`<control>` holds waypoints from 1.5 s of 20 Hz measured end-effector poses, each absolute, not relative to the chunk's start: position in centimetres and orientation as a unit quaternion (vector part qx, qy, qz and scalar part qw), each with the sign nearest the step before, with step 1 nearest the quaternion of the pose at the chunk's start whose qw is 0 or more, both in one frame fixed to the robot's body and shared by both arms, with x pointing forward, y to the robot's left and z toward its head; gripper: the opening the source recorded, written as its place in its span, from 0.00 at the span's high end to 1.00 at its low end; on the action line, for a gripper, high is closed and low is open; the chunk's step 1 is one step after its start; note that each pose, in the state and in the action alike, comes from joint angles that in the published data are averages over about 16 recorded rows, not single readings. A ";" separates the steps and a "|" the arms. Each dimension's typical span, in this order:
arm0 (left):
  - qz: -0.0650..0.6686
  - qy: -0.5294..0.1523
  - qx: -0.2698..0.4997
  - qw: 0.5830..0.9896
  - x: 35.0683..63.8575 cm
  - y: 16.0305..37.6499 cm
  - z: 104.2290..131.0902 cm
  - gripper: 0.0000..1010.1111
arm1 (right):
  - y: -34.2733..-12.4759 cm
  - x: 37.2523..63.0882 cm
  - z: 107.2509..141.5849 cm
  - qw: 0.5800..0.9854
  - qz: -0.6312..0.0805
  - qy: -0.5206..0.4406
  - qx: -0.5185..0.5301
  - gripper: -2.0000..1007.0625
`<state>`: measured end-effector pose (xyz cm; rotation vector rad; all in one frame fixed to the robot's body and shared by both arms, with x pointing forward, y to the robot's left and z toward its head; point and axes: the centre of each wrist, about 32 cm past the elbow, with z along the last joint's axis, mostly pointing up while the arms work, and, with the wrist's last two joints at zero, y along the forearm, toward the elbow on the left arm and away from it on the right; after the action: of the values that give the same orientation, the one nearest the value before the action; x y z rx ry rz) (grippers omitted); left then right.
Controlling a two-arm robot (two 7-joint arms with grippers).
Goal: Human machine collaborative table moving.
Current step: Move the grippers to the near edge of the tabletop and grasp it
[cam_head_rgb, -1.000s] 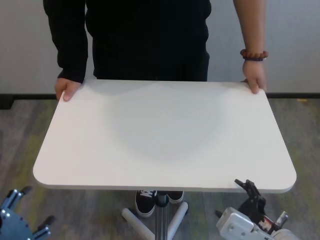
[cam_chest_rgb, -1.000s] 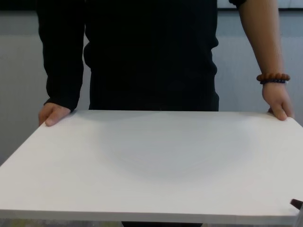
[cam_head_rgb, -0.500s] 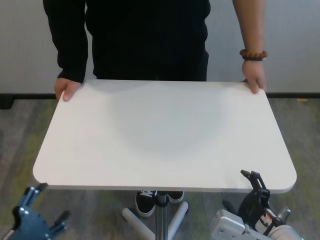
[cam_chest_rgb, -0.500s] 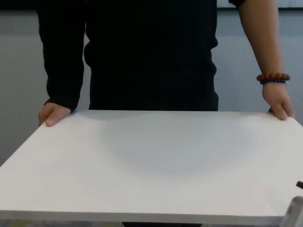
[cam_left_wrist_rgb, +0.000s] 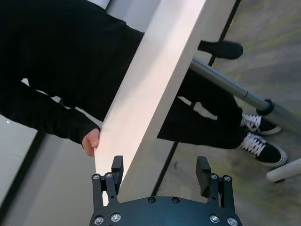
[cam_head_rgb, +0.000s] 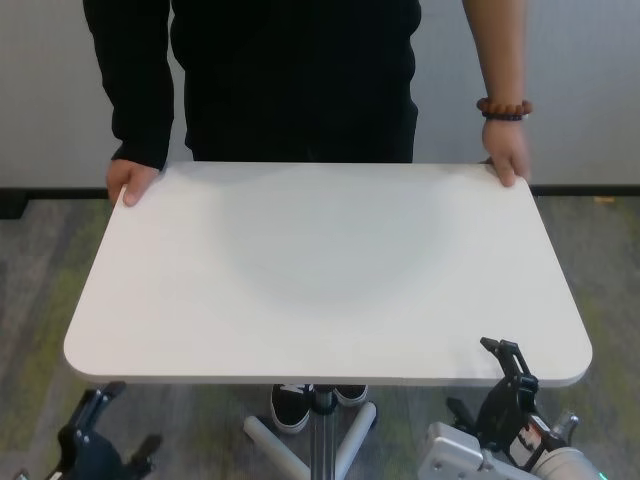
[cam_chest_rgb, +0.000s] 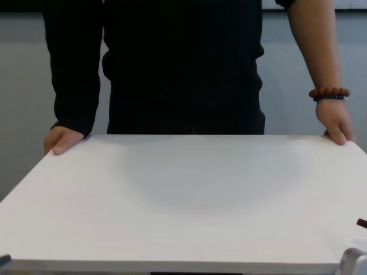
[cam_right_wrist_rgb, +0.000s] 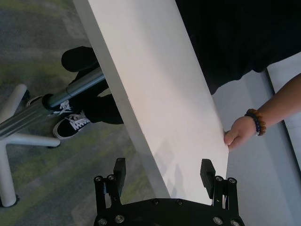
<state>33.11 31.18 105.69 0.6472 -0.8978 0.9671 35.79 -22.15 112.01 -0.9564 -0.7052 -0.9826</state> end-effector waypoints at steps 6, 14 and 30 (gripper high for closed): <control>0.430 -0.451 0.324 0.712 33.2 30.2 104.8 0.01 | -22.2 36.0 111.7 0.713 -0.443 -0.320 -0.440 0.00; 0.415 -0.486 0.361 0.679 33.6 29.1 104.2 0.01 | -22.2 36.3 111.5 0.706 -0.441 -0.319 -0.453 0.00; 0.433 -0.486 0.375 0.660 34.7 27.3 104.5 0.01 | -22.0 36.8 111.5 0.698 -0.437 -0.318 -0.470 0.00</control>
<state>34.65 27.34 104.45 0.8485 -1.0987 0.9797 36.82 -21.98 111.53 -1.0479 -0.7080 -0.9750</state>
